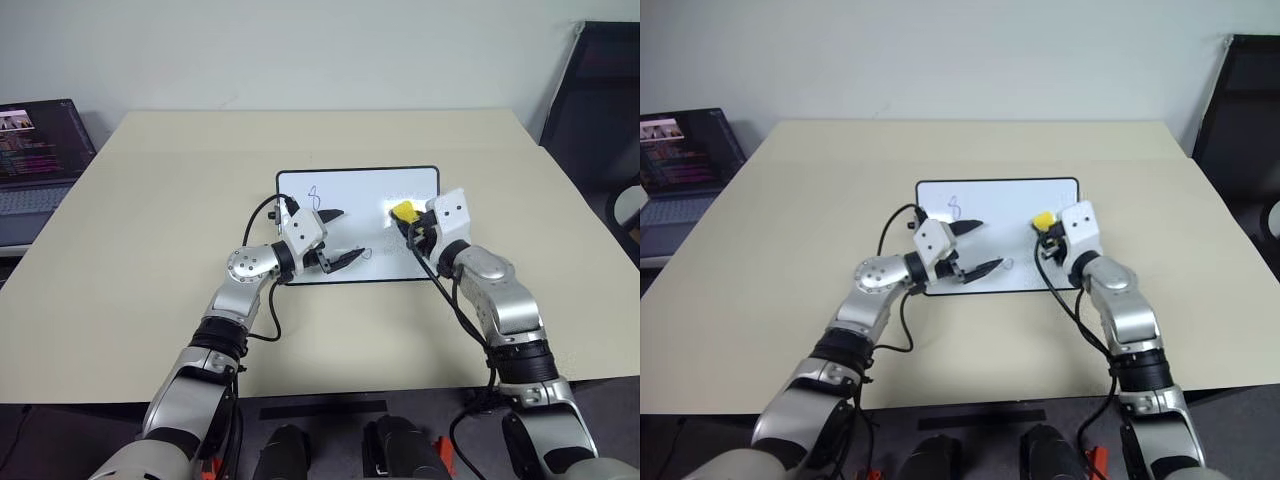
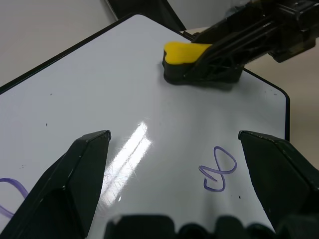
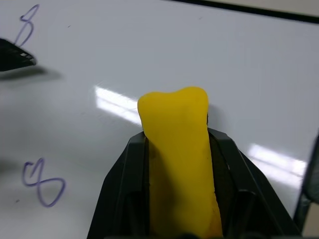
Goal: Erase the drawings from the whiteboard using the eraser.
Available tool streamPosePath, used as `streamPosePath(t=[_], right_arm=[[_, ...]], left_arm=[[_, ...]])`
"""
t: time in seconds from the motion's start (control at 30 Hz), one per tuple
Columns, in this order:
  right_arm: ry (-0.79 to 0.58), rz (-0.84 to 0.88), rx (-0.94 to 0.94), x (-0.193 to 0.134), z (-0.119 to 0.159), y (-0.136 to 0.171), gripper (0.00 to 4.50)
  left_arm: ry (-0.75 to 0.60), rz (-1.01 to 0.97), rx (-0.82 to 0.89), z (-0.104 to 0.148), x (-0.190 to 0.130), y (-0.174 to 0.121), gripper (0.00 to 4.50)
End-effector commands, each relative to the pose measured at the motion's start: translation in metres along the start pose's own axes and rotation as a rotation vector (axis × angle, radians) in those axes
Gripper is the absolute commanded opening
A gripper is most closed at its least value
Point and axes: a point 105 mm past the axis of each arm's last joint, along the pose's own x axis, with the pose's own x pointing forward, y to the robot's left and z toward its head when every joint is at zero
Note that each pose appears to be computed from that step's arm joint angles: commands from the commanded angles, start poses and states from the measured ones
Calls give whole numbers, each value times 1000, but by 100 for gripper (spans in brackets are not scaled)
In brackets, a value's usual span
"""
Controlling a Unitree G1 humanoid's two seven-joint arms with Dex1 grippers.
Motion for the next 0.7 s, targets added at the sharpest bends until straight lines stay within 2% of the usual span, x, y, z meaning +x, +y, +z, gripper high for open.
streamPosePath(t=[0.03,0.27,0.57,0.7], right_arm=[[-18,0,-11,-2,9,-4,121],[-52,-86,-54,-6,18,-24,121],[-123,19,-142,-33,26,-9,121],[-154,85,-231,-46,29,1,121]], left_arm=[[-42,7,47,14,2,4,450],[-41,7,47,14,1,4,450],[-75,32,71,22,-22,0,450],[-88,55,25,20,-40,-21,450]])
